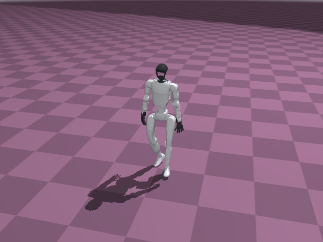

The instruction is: Upper body actions

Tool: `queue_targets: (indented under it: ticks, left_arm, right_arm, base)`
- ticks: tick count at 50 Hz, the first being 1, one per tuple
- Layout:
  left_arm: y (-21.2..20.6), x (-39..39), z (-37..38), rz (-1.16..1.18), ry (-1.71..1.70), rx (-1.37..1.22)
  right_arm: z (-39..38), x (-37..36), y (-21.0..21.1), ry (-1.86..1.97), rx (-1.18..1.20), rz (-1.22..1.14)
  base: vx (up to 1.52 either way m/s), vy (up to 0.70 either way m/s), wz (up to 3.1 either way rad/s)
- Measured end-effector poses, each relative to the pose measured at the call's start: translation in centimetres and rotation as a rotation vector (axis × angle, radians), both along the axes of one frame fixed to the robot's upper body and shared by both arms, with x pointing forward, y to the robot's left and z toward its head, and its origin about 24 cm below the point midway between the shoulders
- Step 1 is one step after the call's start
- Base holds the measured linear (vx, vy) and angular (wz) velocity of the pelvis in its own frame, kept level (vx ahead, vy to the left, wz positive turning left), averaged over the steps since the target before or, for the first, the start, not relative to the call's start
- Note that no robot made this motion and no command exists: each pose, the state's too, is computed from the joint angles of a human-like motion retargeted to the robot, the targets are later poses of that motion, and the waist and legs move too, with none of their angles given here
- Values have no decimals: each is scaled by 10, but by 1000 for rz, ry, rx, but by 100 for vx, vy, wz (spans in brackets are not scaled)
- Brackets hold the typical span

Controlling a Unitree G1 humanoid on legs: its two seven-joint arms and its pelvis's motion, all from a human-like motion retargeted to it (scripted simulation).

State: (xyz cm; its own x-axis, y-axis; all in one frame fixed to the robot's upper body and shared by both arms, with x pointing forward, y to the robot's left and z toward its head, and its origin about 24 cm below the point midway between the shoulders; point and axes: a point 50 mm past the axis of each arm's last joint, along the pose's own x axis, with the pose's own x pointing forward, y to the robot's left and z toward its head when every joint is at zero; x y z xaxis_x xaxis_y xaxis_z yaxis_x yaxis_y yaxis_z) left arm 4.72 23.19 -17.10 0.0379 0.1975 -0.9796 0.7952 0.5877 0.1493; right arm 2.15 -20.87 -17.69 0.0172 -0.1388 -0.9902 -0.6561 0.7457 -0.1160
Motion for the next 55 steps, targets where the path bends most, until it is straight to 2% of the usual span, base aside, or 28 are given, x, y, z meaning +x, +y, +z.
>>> queue_targets:
  ticks: [10,19,30,38,47,55]
  left_arm:
    - [-2,-20,-2,111,26,-15]
    - [2,-47,-1,123,-54,132]
    - [-6,-68,-1,148,-21,203]
    - [-8,-94,2,156,61,204]
    - [-5,-98,3,128,116,216]
    - [-14,-34,-4,49,-89,151]
  right_arm:
    - [0,25,10,-74,23,99]
    - [1,44,13,-111,28,171]
    - [3,-24,-10,102,-18,-157]
    - [11,-72,-19,320,-56,-188]
    - [5,-64,-2,239,-13,-197]
    - [-1,-31,11,82,42,-195]
  base:
    - [-34,-8,-12]
    - [-37,-12,-32]
    - [-30,-6,28]
    - [-9,1,-18]
    - [-3,5,-6]
    - [-9,13,5]
